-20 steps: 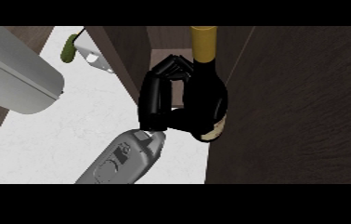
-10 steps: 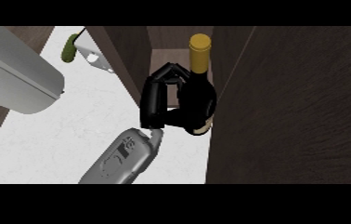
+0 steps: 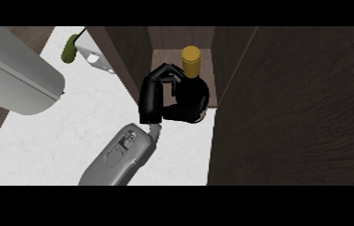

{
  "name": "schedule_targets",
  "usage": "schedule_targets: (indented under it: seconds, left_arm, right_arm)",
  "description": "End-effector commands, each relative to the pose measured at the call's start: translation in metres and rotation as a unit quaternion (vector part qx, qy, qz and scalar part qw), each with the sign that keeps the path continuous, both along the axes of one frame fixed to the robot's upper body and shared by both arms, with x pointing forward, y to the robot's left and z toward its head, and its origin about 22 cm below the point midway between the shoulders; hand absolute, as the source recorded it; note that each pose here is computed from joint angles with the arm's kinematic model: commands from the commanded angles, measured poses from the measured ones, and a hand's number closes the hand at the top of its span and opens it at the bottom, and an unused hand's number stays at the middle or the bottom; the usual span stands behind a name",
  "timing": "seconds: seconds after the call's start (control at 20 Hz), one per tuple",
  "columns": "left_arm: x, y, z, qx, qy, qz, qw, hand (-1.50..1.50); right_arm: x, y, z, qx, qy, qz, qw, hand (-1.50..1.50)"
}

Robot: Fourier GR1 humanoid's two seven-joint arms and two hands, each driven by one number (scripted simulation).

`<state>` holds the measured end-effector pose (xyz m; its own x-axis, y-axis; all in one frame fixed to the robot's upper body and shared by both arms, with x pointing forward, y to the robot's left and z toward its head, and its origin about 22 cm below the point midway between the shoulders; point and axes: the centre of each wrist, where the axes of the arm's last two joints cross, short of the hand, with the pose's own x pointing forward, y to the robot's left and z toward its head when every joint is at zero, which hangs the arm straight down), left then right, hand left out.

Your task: Pick up the wine, place it into the cabinet and close the cabinet

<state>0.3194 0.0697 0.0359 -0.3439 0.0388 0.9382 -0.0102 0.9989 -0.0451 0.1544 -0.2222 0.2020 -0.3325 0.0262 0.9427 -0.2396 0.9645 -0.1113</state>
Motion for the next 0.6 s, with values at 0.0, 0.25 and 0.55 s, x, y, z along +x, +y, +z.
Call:
schedule_targets:
  seconds: [0.0, 0.25, 0.55]
  left_arm:
    - [0.01, 0.0, -0.005, -0.006, -0.008, 0.015, 0.9998, 1.5]
    - [0.022, 0.023, -0.004, -0.02, -0.004, 0.02, 0.9996, 1.5]
    - [0.03, 0.016, -0.01, -0.022, 0.022, 0.002, 0.9995, 1.5]
  right_arm:
    - [-0.027, -0.009, 0.007, 0.025, -0.017, 0.014, 0.999, -1.5]
    - [-0.024, 0.006, 0.003, 0.019, -0.026, 0.019, 0.999, -1.5]
    - [-0.011, 0.008, 0.008, 0.03, -0.017, 0.017, 0.999, -1.5]
